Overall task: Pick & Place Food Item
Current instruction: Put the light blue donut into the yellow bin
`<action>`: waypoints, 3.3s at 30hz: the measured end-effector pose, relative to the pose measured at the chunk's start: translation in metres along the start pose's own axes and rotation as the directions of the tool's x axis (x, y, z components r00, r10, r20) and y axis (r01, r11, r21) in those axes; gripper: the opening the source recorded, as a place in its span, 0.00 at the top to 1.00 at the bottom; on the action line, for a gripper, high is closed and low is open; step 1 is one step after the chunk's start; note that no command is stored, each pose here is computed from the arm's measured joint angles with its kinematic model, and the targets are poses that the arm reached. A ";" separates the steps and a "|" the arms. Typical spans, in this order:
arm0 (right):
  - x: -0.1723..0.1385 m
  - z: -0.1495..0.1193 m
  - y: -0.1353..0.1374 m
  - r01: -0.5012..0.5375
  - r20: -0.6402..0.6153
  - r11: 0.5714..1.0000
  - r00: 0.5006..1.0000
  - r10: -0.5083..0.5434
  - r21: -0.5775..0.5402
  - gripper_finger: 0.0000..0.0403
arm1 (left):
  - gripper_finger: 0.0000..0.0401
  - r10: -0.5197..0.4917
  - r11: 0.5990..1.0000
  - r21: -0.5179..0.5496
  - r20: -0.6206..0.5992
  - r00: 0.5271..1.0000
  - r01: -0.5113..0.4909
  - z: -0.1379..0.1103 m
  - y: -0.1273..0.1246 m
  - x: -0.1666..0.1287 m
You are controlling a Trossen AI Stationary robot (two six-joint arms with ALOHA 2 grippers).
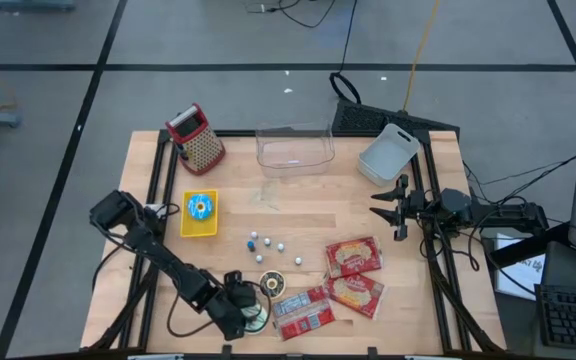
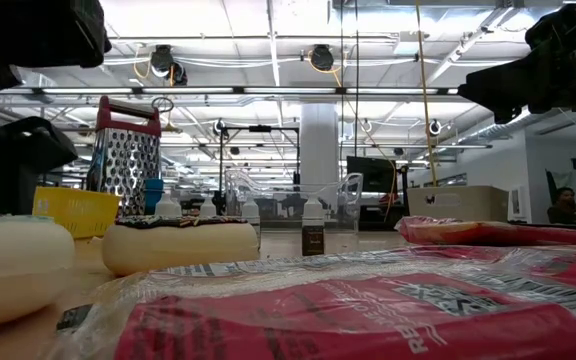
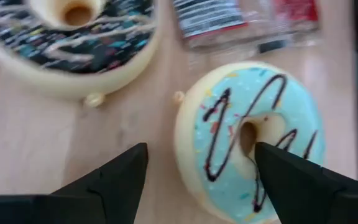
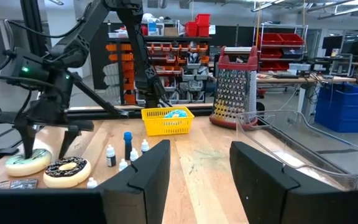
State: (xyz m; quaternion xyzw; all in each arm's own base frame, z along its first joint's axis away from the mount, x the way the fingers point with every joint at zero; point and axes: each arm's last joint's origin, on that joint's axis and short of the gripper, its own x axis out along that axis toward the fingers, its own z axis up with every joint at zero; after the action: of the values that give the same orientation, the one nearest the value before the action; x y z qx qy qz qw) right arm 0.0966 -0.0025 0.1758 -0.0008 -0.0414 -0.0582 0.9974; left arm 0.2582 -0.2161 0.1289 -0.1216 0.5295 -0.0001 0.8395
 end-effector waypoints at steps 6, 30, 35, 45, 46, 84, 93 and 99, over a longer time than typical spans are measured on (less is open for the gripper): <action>0.000 0.000 0.000 0.000 0.000 1.000 1.000 0.000 0.000 0.61 | 0.26 0.066 0.998 -0.009 -0.032 0.997 -0.067 -0.004 0.005 -0.001; 0.000 0.000 0.000 0.000 0.000 1.000 1.000 0.000 0.000 0.61 | 0.26 -0.019 0.996 0.094 0.102 0.995 0.009 0.010 0.000 0.004; 0.000 0.000 0.000 0.000 0.000 1.000 1.000 0.000 0.000 0.61 | 0.26 -0.017 0.993 0.117 0.105 0.994 0.005 0.012 0.002 0.004; 0.000 0.000 0.000 0.000 0.000 1.000 1.000 0.000 0.000 0.61 | 0.35 -0.048 0.991 0.129 0.086 0.995 0.036 0.012 0.000 0.003; 0.000 0.000 0.000 0.000 0.000 1.000 1.000 0.000 0.000 0.61 | 0.38 -0.051 0.991 0.130 0.088 0.995 0.039 0.012 0.000 0.003; 0.000 0.000 0.000 0.000 0.000 1.000 1.000 0.000 0.000 0.61 | 0.66 -0.211 0.977 0.031 0.018 0.977 0.210 0.019 -0.005 -0.012; 0.000 0.000 0.000 0.000 0.000 1.000 1.000 0.000 0.000 0.61 | 0.66 -0.232 0.972 0.058 0.113 0.966 0.227 0.029 -0.002 -0.059; 0.000 0.000 0.000 0.000 -0.001 1.000 1.000 0.000 0.000 0.61 | 0.66 -0.184 0.983 0.042 0.180 0.966 0.179 0.031 0.009 -0.097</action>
State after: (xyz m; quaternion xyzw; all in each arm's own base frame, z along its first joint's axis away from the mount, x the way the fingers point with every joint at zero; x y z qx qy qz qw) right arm 0.0966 -0.0025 0.1758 -0.0008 -0.0411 -0.0582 0.9975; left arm 0.2420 -0.1882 0.2257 -0.1585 0.4366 -0.0724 0.8826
